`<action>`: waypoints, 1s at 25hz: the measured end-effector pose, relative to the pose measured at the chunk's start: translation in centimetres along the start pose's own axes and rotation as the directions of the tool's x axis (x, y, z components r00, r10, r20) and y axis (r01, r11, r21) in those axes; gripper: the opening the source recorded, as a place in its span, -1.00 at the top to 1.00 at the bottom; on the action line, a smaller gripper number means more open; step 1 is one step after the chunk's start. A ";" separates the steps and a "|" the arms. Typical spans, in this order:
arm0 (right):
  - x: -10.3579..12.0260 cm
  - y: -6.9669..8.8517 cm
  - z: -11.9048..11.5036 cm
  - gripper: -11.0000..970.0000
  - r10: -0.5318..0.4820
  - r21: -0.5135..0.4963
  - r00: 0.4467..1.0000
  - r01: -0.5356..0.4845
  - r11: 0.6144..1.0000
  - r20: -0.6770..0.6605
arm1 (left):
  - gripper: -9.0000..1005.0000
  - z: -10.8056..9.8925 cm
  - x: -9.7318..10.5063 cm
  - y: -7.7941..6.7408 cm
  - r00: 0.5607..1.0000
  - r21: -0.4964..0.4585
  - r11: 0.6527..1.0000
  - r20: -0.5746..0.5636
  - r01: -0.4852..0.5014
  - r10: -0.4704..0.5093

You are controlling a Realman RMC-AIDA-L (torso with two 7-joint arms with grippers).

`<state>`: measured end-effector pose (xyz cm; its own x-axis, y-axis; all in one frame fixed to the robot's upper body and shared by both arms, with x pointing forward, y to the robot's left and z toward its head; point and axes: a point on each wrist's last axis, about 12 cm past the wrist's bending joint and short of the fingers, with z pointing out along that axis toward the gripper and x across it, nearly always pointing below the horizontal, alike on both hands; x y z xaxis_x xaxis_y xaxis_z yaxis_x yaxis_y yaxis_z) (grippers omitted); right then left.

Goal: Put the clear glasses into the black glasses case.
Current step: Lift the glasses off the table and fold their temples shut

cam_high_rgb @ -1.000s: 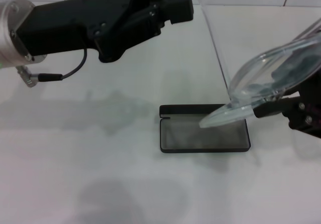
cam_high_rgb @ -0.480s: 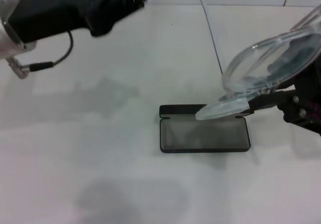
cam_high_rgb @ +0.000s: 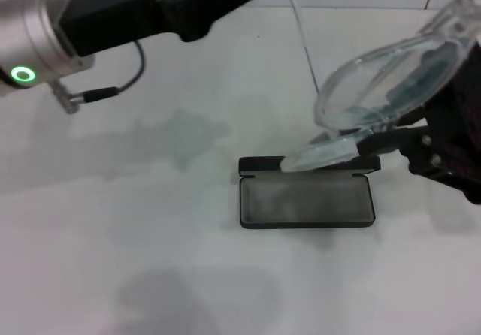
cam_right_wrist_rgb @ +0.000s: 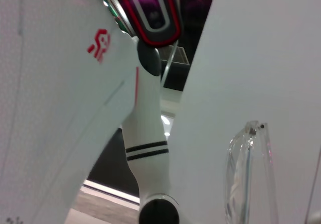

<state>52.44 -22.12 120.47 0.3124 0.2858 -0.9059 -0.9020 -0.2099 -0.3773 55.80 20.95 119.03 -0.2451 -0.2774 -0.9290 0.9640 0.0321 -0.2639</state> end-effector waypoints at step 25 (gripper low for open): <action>0.8 0.1 -0.4 0.87 0.029 0.057 1.000 -0.028 0.998 -0.011 | 0.92 0.4 -0.8 -1.5 1.000 0.170 0.985 0.026 -0.019 0.015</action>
<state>52.77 -22.24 119.62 0.2898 0.2696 -0.9183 -0.9258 -0.1644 -0.3404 54.55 20.77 120.31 -0.2281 -0.3019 -0.9256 0.9720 -0.1263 -0.1983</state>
